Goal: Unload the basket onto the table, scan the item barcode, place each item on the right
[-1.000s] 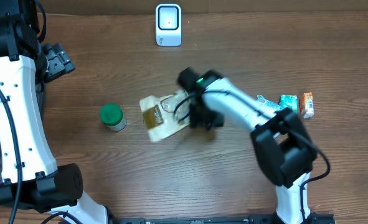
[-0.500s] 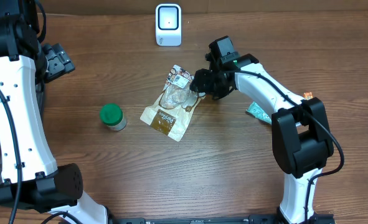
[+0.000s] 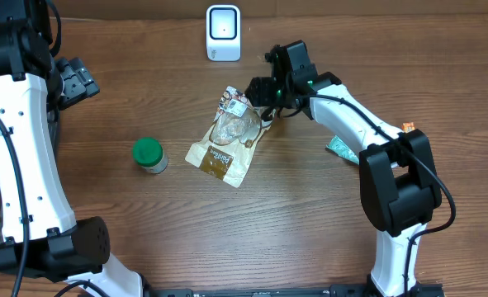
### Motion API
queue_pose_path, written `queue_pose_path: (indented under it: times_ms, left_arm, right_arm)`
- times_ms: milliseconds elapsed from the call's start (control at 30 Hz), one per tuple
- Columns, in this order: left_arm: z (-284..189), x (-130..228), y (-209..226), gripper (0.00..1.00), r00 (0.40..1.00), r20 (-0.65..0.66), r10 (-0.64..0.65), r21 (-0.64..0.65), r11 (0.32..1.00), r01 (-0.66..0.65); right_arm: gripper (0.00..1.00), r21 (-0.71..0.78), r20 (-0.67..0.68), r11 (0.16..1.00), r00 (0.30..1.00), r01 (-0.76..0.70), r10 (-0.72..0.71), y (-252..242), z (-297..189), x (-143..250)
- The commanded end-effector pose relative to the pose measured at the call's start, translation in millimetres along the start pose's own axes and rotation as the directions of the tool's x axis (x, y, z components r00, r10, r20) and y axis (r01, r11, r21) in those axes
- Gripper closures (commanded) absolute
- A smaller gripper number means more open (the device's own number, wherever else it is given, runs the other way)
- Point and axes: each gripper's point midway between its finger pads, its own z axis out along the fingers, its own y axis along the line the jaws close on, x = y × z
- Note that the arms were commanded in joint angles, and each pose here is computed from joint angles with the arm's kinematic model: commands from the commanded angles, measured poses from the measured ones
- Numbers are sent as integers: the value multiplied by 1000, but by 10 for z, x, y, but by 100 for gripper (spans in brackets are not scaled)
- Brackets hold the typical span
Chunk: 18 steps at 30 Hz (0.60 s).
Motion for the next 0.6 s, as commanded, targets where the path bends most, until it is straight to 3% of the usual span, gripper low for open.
queue_pose_path:
  times_ms: [0, 200, 567]
  left_arm:
    - [-25, -1, 4, 0, 1000, 10, 20, -8, 1000, -20]
    - [-25, -1, 4, 0, 1000, 10, 20, -8, 1000, -20]
    - [-25, -1, 4, 0, 1000, 10, 20, -8, 1000, -20]
  right_arm:
    - [36, 23, 24, 999, 999, 42, -42, -51, 118, -34]
    - [41, 9, -20, 997, 997, -71, 71, -118, 379, 140]
    - [42, -176, -203, 983, 979, -44, 8, 445, 447, 639]
